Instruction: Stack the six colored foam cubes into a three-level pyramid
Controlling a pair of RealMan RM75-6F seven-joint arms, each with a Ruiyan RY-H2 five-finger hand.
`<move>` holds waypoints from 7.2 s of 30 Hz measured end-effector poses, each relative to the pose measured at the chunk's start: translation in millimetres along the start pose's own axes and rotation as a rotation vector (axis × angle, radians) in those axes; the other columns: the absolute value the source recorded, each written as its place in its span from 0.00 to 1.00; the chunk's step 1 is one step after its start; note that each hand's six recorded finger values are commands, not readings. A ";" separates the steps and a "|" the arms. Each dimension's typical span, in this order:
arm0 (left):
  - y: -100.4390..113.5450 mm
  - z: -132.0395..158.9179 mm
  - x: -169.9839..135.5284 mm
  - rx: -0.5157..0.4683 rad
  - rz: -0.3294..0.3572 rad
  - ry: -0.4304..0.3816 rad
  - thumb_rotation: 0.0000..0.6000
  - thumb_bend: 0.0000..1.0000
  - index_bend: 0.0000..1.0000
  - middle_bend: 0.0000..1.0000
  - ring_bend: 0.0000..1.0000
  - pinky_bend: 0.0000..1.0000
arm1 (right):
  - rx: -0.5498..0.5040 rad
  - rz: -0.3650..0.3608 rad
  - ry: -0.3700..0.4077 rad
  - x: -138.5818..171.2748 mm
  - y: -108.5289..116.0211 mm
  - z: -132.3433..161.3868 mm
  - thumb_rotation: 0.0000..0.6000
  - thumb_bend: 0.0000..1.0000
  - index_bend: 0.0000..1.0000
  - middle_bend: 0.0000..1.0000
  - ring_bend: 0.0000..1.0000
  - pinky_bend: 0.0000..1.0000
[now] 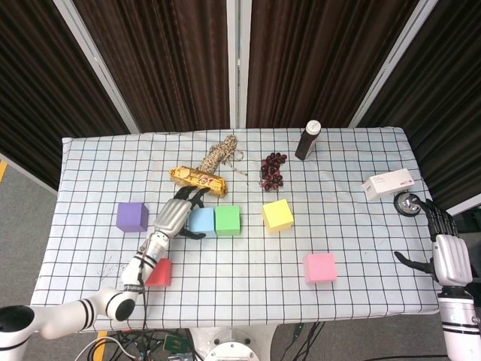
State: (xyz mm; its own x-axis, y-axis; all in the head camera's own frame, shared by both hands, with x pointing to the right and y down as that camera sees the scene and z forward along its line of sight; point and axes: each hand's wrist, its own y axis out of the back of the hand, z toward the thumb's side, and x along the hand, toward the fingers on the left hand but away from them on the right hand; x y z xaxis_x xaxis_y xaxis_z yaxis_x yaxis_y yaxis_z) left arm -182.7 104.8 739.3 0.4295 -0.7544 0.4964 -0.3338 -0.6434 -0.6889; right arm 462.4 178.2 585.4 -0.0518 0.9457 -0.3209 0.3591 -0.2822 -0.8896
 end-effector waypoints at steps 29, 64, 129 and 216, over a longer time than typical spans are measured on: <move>-4.9 1.7 6.8 0.027 0.002 -0.005 1.00 0.06 0.08 0.44 0.06 0.02 | 0.004 0.008 -0.005 -0.4 -2.3 -1.0 1.00 0.01 0.00 0.00 0.00 0.00; -14.3 4.0 10.1 0.034 -0.021 -0.006 1.00 0.02 0.06 0.17 0.03 0.00 | 0.002 0.014 -0.012 -0.7 -3.4 -3.0 1.00 0.01 0.00 0.00 0.00 0.00; 80.6 -148.4 -85.1 0.039 -0.010 0.334 1.00 0.03 0.05 0.36 0.01 0.02 | -0.046 0.039 0.061 -19.4 5.8 39.3 1.00 0.01 0.00 0.00 0.00 0.00; 26.0 -36.3 -33.9 -0.025 0.014 0.186 1.00 0.10 0.09 0.47 0.10 0.02 | -0.048 0.046 0.032 -16.2 0.3 25.7 1.00 0.01 0.00 0.00 0.00 0.00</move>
State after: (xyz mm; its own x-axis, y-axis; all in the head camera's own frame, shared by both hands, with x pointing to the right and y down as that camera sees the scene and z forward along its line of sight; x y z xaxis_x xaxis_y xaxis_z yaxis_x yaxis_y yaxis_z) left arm -236.4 108.9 723.7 0.2627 -0.7728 0.5777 -0.3608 -0.6340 -0.6841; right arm 439.4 158.7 581.9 -0.0049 0.9367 -0.3500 0.4048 -0.3182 -0.8572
